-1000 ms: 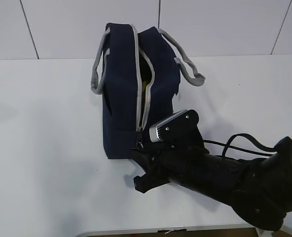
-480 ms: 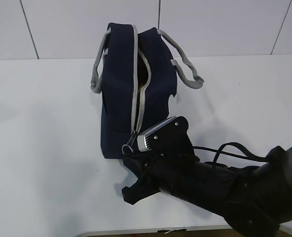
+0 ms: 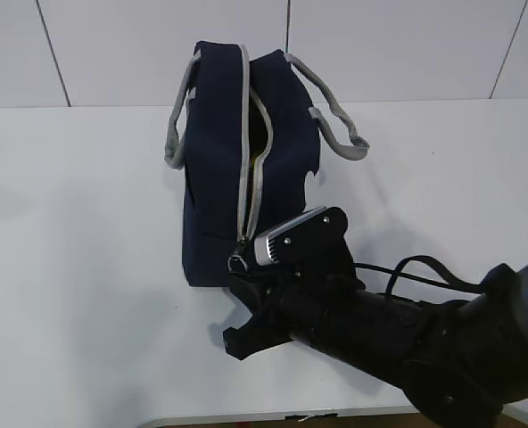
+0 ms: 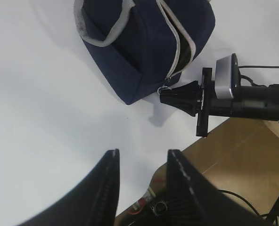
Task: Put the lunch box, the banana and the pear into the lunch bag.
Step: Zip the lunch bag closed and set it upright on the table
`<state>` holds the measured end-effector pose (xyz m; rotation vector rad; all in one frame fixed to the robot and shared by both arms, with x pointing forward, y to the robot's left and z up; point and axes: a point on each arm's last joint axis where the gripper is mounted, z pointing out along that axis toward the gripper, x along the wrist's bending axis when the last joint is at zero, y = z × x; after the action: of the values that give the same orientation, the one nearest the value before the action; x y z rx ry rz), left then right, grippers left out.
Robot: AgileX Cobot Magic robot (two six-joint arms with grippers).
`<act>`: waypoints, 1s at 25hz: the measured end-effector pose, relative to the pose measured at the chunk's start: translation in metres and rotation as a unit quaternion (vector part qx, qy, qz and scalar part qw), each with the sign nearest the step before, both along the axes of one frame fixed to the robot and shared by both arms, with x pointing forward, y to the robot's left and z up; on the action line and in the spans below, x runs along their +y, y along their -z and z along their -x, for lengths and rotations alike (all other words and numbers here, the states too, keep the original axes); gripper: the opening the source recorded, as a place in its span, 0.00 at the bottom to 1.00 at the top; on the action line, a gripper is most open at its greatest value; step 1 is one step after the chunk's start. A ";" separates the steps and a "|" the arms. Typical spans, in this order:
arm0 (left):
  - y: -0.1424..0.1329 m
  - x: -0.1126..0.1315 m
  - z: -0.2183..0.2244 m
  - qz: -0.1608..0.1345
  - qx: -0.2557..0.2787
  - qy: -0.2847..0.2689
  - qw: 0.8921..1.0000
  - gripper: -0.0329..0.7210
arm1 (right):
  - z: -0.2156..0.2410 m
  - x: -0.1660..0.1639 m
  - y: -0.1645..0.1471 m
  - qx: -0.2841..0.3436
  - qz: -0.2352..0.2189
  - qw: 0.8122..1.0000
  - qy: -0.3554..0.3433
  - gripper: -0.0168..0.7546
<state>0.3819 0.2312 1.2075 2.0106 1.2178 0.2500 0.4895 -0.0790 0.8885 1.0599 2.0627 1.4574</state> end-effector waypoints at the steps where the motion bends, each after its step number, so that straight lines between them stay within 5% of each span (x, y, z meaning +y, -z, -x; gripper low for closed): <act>1: 0.000 0.000 0.000 0.000 0.000 0.000 1.000 0.36 | 0.000 0.000 0.000 0.000 0.000 1.000 0.001 0.05; 25: 0.000 -0.003 0.000 0.014 0.005 0.006 1.000 0.36 | 0.001 -0.001 -0.016 -0.007 -0.006 1.000 0.000 0.05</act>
<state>0.3821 0.2285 1.2078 1.9976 1.2093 0.2157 0.4886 -0.0798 0.9040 1.0514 2.0463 1.4742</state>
